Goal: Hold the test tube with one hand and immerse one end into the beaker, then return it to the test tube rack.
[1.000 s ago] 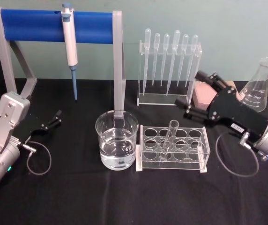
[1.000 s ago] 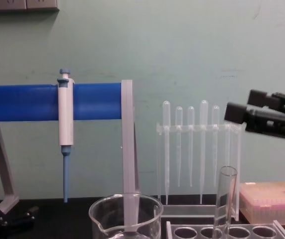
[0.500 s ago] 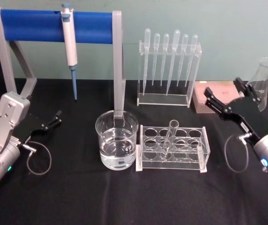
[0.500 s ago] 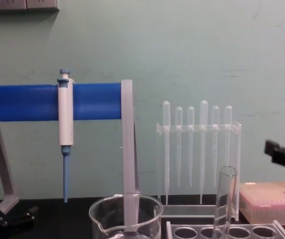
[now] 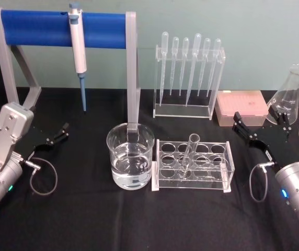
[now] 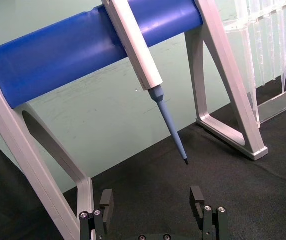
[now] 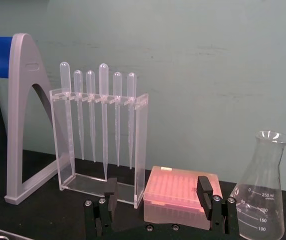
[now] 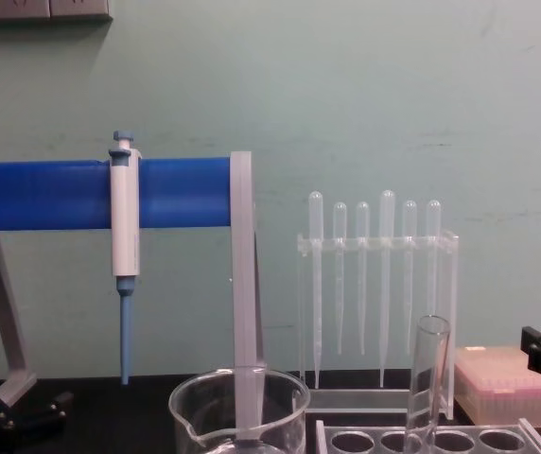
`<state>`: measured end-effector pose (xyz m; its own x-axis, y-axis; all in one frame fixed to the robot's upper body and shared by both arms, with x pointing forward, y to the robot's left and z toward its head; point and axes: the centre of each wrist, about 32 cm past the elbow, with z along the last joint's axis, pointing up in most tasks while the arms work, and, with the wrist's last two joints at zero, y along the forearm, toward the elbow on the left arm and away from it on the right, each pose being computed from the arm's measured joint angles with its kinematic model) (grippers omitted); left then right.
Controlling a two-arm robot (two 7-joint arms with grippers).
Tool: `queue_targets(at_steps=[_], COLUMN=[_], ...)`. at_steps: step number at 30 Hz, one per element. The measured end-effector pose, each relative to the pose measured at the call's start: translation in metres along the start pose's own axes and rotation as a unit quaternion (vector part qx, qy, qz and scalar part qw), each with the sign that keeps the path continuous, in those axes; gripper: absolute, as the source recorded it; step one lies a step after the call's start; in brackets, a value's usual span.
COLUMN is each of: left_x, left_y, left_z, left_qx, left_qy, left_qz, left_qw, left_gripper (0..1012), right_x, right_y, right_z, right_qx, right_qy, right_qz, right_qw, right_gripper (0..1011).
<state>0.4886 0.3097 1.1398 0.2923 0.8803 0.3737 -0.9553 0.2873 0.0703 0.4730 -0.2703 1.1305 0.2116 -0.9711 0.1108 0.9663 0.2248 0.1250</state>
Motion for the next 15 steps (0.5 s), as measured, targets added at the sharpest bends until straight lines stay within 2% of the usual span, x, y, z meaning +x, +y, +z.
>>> queue_targets(at_steps=[15], left_x=[0.0000], left_y=[0.0000], left_z=[0.0000], left_qx=[0.000], left_qy=[0.000], left_qz=[0.000], left_qw=[1.0000], left_gripper=[1000], right_x=[0.0004], right_y=[0.0003], right_z=[0.0010], right_qx=[0.001], right_qy=[-0.001], right_qz=[0.001], right_qw=[1.0000], right_gripper=[1002])
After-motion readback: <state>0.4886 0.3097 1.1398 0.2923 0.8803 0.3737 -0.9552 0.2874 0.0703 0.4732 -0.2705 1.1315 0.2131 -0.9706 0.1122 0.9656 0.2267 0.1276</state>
